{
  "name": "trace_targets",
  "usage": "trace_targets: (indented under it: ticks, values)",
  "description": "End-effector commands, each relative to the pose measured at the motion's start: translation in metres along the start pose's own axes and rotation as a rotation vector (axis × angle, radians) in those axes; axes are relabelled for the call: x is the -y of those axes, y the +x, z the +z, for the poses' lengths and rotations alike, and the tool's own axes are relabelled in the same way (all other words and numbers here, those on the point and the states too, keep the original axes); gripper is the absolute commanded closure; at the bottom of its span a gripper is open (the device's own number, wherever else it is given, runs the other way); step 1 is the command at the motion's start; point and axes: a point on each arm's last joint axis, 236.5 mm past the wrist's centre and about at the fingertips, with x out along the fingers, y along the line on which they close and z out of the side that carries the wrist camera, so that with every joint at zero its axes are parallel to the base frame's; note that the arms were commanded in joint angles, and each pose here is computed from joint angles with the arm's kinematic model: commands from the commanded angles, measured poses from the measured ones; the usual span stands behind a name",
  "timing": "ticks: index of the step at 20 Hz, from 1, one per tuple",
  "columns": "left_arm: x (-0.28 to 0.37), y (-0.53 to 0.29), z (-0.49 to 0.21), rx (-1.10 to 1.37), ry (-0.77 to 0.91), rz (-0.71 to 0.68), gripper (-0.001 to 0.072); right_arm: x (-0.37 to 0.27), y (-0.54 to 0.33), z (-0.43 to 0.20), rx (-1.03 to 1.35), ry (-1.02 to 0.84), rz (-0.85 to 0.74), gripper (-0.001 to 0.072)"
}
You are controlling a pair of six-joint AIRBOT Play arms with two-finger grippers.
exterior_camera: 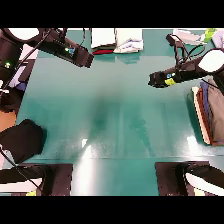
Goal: Fold the shirts.
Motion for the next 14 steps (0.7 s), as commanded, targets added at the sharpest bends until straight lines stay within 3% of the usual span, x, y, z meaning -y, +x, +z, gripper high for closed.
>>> trace_targets:
  ticks: [1, 14]
  values:
    - [0.0002, 0.0001, 0.0000, 0.000, 0.000, 0.000, 0.0685, -0.0004, 0.0000, 0.0001, 0.000, 0.000, 0.001, 0.0693]
    - [0.0010, 0.0000, 0.0079, 0.033, -0.003, -0.004, 0.0684, -0.0004, 0.0001, -0.0009, -0.004, 0.000, 0.001, 0.0693]
